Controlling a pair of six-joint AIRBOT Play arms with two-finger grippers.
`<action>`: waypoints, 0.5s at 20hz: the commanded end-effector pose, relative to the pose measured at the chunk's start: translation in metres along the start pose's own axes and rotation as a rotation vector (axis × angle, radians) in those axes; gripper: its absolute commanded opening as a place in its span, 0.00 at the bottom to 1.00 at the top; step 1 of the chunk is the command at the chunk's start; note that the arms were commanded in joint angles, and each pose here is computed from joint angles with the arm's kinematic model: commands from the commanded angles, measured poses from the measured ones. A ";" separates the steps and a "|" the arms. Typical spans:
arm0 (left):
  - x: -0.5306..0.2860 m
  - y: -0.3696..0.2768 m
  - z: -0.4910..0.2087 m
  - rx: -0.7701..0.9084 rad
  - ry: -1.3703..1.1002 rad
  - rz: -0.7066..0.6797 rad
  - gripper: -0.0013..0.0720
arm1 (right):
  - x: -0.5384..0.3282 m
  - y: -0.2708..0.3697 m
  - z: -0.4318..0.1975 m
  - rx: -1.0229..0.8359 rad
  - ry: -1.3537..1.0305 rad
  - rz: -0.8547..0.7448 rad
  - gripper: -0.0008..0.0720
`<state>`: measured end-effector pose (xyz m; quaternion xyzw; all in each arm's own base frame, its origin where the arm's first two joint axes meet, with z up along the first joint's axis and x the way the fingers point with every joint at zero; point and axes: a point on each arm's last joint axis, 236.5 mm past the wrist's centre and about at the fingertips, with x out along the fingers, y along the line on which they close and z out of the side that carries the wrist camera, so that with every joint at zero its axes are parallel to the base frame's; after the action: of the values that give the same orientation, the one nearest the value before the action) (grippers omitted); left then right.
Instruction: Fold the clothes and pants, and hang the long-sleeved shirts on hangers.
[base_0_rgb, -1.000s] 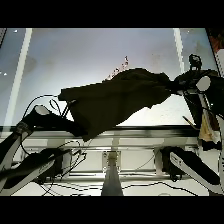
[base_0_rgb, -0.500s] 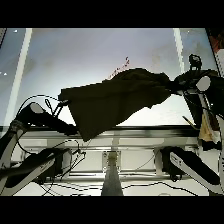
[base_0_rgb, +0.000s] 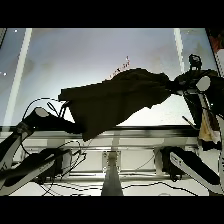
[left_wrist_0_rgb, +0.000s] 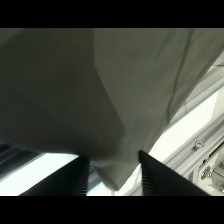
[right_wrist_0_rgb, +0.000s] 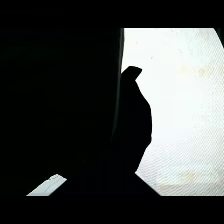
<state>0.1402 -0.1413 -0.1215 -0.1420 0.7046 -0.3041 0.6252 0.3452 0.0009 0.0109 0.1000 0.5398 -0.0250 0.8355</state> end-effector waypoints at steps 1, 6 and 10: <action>0.013 0.003 -0.002 0.033 0.029 0.026 0.43 | 0.000 0.000 0.000 0.001 0.001 0.000 0.02; -0.005 -0.012 0.022 0.150 0.003 0.004 0.03 | -0.002 0.001 0.005 -0.001 -0.015 0.002 0.02; -0.066 -0.053 0.089 0.349 -0.104 0.000 0.03 | -0.033 0.010 0.045 -0.062 -0.125 0.018 0.02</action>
<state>0.1971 -0.1542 -0.0880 -0.0674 0.6488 -0.3679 0.6627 0.3586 0.0002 0.0331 0.0919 0.5153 -0.0182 0.8518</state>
